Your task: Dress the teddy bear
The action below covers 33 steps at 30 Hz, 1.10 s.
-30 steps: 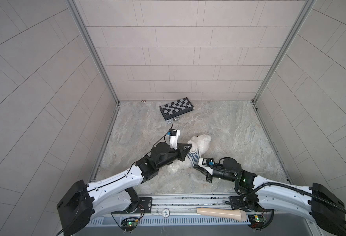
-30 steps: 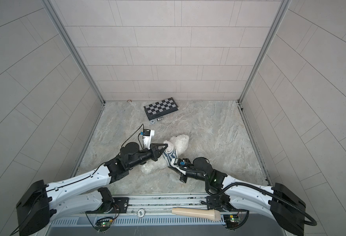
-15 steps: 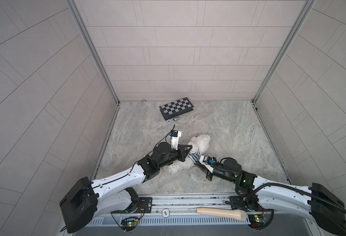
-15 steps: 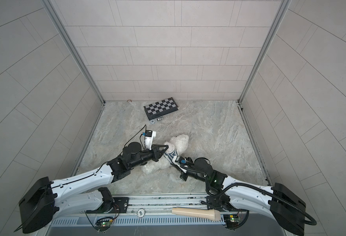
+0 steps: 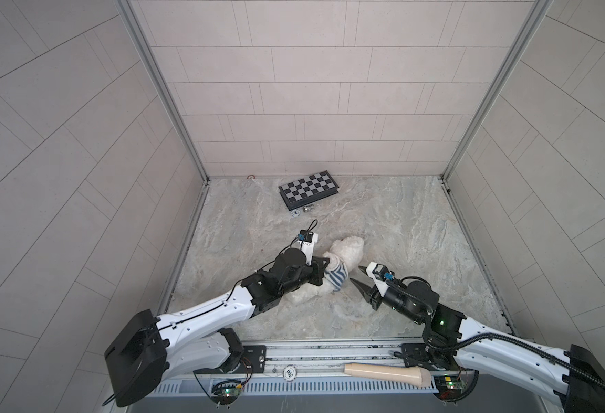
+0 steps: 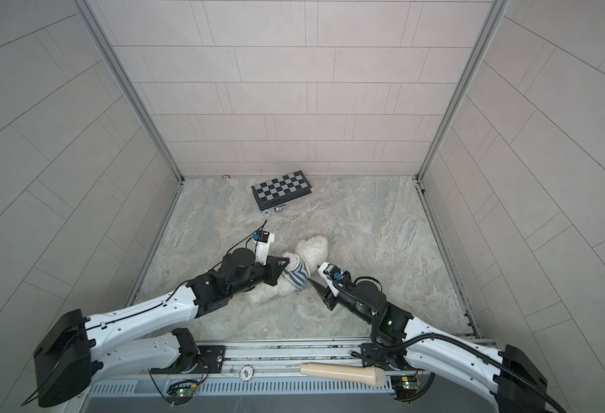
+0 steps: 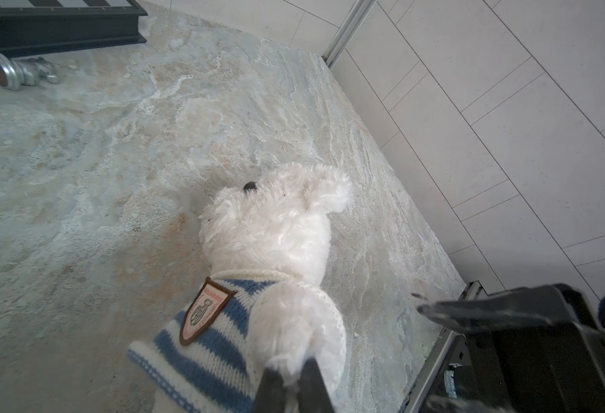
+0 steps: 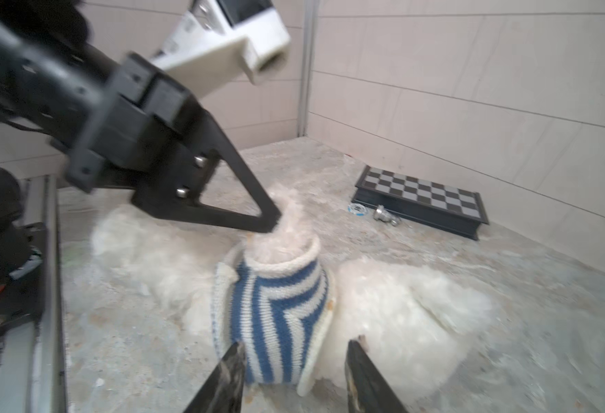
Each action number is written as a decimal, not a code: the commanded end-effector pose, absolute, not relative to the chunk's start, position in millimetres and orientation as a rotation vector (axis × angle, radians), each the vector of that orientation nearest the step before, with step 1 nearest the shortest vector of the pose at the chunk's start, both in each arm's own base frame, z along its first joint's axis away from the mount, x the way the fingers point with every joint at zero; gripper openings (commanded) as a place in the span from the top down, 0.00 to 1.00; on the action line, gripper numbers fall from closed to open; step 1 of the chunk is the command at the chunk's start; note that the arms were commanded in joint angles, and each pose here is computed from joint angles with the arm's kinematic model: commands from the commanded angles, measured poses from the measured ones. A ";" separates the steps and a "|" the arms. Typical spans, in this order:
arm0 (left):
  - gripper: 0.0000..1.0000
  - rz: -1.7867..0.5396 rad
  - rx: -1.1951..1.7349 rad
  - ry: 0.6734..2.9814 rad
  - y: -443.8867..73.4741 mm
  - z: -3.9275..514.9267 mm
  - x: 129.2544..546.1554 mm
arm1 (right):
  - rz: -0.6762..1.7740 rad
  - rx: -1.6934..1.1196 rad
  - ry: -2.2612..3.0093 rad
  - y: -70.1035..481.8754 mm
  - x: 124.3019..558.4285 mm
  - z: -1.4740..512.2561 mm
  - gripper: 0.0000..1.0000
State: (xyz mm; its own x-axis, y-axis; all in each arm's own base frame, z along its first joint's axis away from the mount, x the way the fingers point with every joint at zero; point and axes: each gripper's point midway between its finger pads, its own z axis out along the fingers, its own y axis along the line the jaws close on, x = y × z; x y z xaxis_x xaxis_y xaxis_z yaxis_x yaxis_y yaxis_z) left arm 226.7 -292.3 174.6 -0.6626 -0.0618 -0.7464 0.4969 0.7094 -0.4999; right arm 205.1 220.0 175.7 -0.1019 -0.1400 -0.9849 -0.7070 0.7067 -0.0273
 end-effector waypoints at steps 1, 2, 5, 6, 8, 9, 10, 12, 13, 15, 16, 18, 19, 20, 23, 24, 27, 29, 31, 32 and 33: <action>1.00 -0.879 0.410 2.153 -307.2 166.7 218.1 | 0.541 -0.530 1.754 201.5 224.4 172.3 0.49; 1.00 -0.887 0.427 2.160 -311.9 164.1 214.7 | 0.536 -0.505 1.774 197.7 227.6 172.2 0.45; 0.96 -0.921 0.461 2.182 -320.4 156.4 205.9 | 0.509 -0.471 1.796 190.3 232.6 176.7 0.42; 0.92 -0.935 0.476 2.192 -322.8 153.9 203.2 | 0.495 -0.457 1.804 187.2 234.5 177.3 0.42; 0.78 -0.979 0.523 2.213 -330.0 149.7 195.1 | 0.476 -0.442 1.823 181.9 237.4 175.7 0.41; 0.71 -0.998 0.542 2.215 -332.6 149.6 191.6 | 0.476 -0.438 1.830 180.4 238.2 174.7 0.42; 0.65 -1.014 0.561 2.218 -334.5 149.1 187.8 | 0.484 -0.439 1.831 180.6 238.3 175.1 0.42; 0.59 -1.038 0.590 2.215 -335.2 152.4 182.2 | 0.498 -0.461 1.830 183.5 236.9 176.9 0.42; 0.58 -1.042 0.602 2.216 -333.7 154.3 179.8 | 0.509 -0.505 1.818 188.3 234.3 179.4 0.42; 0.63 -1.000 0.629 2.215 -326.8 159.8 178.4 | 0.526 -0.589 1.803 197.2 228.9 183.5 0.43; 0.65 -0.960 0.630 2.218 -320.9 161.4 180.0 | 0.524 -0.610 1.809 199.1 228.3 184.3 0.43; 0.67 -0.920 0.620 2.203 -312.6 168.7 185.0 | 0.529 -0.654 1.811 204.6 226.7 186.5 0.43; 0.67 -0.919 0.615 2.193 -309.8 172.7 187.5 | 0.539 -0.667 1.810 207.3 226.5 188.1 0.43; 0.67 -0.925 0.606 2.179 -307.7 176.8 190.8 | 0.549 -0.677 1.808 210.3 226.2 189.4 0.43; 0.63 -0.930 0.557 2.168 -302.3 182.0 202.7 | 0.585 -0.730 1.791 221.2 222.8 191.3 0.43; 0.62 -0.925 0.536 2.172 -300.4 181.8 207.9 | 0.594 -0.749 1.786 224.5 221.3 191.4 0.43; 0.62 -0.871 0.472 2.234 -295.2 171.5 224.9 | 0.601 -0.784 1.793 231.1 218.4 186.8 0.45; 0.62 -0.840 0.492 2.271 -299.1 165.2 228.2 | 0.613 -0.792 1.803 232.9 216.6 182.3 0.46; 0.61 -0.816 0.508 2.321 -302.9 153.7 228.7 | 0.623 -0.786 1.811 232.9 215.7 178.3 0.48; 0.61 -0.797 0.512 2.343 -303.2 147.8 229.0 | 0.624 -0.783 1.814 232.4 215.4 176.2 0.49; 0.60 -0.781 0.529 2.363 -304.5 141.8 227.4 | 0.619 -0.776 1.822 231.0 215.6 172.2 0.50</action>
State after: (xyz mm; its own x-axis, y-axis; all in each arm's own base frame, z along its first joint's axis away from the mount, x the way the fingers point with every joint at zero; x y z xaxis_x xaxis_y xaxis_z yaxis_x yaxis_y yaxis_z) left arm 230.8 -305.5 154.4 -0.7328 0.1215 -0.6695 0.5236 0.7291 -0.4408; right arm 218.2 229.1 172.9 -0.2829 -0.2336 -0.9303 -0.7385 0.6719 0.0559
